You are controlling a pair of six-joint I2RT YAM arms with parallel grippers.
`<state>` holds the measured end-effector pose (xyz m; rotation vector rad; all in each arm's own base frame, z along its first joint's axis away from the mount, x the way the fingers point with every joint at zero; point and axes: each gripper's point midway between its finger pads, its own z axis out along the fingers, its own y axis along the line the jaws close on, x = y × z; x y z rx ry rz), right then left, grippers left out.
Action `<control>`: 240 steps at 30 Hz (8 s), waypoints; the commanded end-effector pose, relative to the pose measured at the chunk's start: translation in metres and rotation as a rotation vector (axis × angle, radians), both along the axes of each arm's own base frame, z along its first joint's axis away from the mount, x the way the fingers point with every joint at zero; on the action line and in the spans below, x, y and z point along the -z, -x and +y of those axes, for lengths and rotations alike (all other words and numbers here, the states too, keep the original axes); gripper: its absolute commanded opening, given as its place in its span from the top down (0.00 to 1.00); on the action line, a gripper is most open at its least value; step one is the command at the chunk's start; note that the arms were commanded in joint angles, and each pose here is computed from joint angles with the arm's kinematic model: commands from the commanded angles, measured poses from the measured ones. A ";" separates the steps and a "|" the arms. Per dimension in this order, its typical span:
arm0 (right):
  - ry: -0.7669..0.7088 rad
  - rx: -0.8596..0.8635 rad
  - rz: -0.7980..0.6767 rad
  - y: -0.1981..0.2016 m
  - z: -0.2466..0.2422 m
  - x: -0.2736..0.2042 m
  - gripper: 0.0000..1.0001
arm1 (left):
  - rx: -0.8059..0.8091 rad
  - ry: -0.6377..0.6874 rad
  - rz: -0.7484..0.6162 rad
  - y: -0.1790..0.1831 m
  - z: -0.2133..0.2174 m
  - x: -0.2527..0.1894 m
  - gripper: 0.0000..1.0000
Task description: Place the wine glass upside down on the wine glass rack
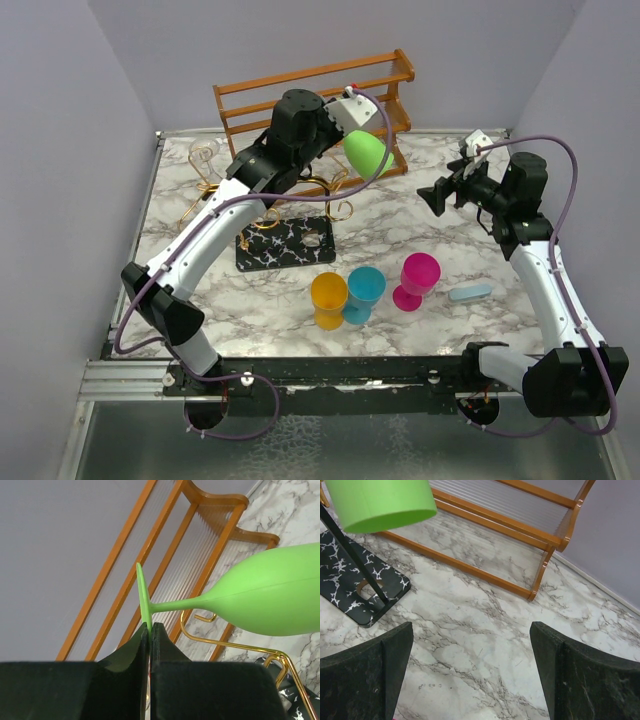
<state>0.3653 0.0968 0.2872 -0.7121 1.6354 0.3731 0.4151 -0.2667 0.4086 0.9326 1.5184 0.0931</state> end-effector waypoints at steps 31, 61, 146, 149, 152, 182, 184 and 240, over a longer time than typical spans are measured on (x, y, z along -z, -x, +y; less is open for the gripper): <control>0.004 0.005 -0.045 0.001 -0.003 -0.007 0.01 | -0.135 -0.321 0.049 -0.022 0.008 0.090 1.00; 0.010 0.007 -0.044 0.001 -0.005 -0.005 0.01 | -0.158 -0.324 0.004 -0.043 -0.003 0.083 1.00; 0.011 0.002 -0.028 -0.001 -0.006 0.000 0.01 | 0.190 -0.188 0.094 0.017 -0.053 0.069 0.64; 0.010 0.000 -0.028 -0.001 -0.006 0.001 0.01 | 0.203 -0.165 0.100 0.021 -0.054 0.065 0.61; 0.009 -0.001 -0.025 -0.001 -0.006 0.001 0.01 | 0.213 -0.146 0.109 0.023 -0.057 0.064 0.57; 0.318 -0.427 0.396 0.101 0.001 0.063 0.14 | 0.037 -0.056 0.104 0.097 0.070 0.027 0.06; 0.333 -0.438 0.442 0.106 0.000 0.073 0.17 | 0.029 -0.054 0.095 0.098 0.075 0.026 0.06; 0.362 0.100 -0.231 -0.031 0.007 -0.151 0.99 | 0.034 0.391 0.151 0.030 0.034 -0.062 0.03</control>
